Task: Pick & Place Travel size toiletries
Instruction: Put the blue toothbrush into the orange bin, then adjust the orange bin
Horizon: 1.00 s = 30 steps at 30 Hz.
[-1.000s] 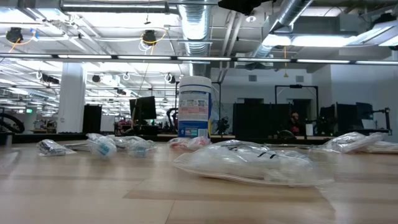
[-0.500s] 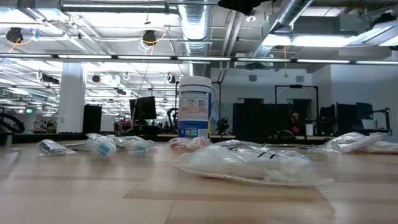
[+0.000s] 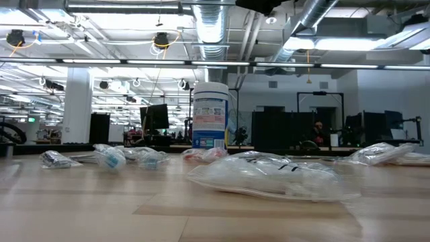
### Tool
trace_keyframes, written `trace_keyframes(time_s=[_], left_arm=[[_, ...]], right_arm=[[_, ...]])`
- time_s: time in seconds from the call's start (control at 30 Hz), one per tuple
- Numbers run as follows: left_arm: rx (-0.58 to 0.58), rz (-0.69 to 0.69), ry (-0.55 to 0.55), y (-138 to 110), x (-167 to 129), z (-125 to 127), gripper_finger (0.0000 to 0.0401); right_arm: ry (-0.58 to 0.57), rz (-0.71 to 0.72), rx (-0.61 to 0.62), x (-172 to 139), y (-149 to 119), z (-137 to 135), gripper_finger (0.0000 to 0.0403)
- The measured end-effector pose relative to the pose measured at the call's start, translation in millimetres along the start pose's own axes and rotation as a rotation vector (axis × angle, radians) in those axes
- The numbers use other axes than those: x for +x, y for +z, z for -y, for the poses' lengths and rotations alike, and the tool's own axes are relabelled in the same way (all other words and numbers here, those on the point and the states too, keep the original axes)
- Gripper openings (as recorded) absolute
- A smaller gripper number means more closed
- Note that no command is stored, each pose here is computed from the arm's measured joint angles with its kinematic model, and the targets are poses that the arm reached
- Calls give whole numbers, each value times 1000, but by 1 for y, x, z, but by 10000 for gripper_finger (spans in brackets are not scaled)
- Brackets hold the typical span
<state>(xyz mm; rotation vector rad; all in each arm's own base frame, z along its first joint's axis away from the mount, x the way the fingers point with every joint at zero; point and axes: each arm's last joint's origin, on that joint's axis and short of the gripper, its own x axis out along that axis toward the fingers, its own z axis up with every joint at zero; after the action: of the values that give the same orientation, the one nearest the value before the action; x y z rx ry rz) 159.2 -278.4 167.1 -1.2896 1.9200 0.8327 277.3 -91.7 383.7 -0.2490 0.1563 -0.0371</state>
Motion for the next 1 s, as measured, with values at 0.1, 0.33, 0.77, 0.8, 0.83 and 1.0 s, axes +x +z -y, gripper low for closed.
trace_keyframes(time_s=[0.1,0.33,0.77,0.8,0.83,1.0], left_arm=[[-2,22,-19,1,-2,0,0],[5,74,-73,3,-3,1,0],[8,59,-78,-4,-20,-3,0],[3,64,-71,-7,-26,-6,0],[-12,80,-58,-8,-33,-8,0],[26,297,-214,-4,-66,-15,0]], right_arm=[[0,1,0,0,0,0,276],[-1,0,0,0,0,0,276],[-2,4,-1,0,0,0,276],[-2,4,-1,0,0,0,276],[-1,4,-1,0,0,0,276],[-1,4,-11,0,0,0,276]])
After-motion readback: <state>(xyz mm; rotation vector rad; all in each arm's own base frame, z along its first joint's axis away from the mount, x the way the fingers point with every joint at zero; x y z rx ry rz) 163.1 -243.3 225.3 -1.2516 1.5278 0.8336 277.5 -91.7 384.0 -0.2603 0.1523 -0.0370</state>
